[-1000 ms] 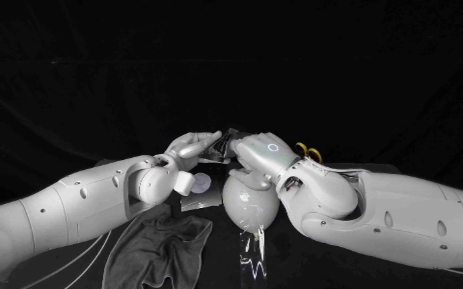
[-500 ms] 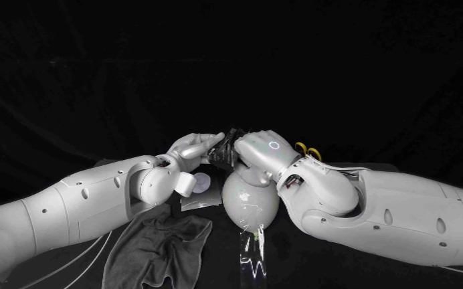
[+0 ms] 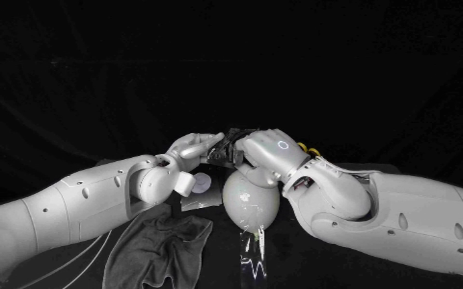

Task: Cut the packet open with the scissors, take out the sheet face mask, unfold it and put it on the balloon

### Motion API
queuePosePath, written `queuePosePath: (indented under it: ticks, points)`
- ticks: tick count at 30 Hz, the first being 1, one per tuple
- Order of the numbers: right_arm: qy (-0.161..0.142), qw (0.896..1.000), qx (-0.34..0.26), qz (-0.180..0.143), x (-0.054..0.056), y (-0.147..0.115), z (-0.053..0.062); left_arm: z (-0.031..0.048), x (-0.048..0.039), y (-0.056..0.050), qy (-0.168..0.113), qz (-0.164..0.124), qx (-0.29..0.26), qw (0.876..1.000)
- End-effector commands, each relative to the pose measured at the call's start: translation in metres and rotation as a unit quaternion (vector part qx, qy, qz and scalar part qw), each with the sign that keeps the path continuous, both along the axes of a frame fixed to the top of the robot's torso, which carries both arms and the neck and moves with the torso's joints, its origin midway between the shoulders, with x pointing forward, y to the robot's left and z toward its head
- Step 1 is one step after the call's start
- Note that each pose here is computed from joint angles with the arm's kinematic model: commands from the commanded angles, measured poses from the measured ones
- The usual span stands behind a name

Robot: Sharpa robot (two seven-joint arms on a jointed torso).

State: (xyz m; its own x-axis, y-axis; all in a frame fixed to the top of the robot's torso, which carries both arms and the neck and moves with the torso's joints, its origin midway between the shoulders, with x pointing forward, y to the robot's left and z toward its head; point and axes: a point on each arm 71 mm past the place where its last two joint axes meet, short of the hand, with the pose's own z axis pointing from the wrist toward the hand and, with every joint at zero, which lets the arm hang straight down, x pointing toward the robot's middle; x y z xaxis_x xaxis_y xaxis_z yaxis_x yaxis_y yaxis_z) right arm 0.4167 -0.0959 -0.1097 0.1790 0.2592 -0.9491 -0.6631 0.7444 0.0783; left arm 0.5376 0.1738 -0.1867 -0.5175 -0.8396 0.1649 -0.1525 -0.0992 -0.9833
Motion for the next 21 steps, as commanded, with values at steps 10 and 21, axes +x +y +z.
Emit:
queuePosePath:
  ticks: [10, 21]
  points:
    - [-0.012, 1.000, 0.008, 0.021, -0.012, -0.004, 0.006, 0.0010, 0.0053, 0.008, -0.008, 0.019, 0.007, 1.000]
    - [-0.021, 0.999, 0.021, 0.033, -0.019, -0.009, 0.011, 0.0003, 0.0067, 0.010, -0.007, 0.025, 0.013, 1.000]
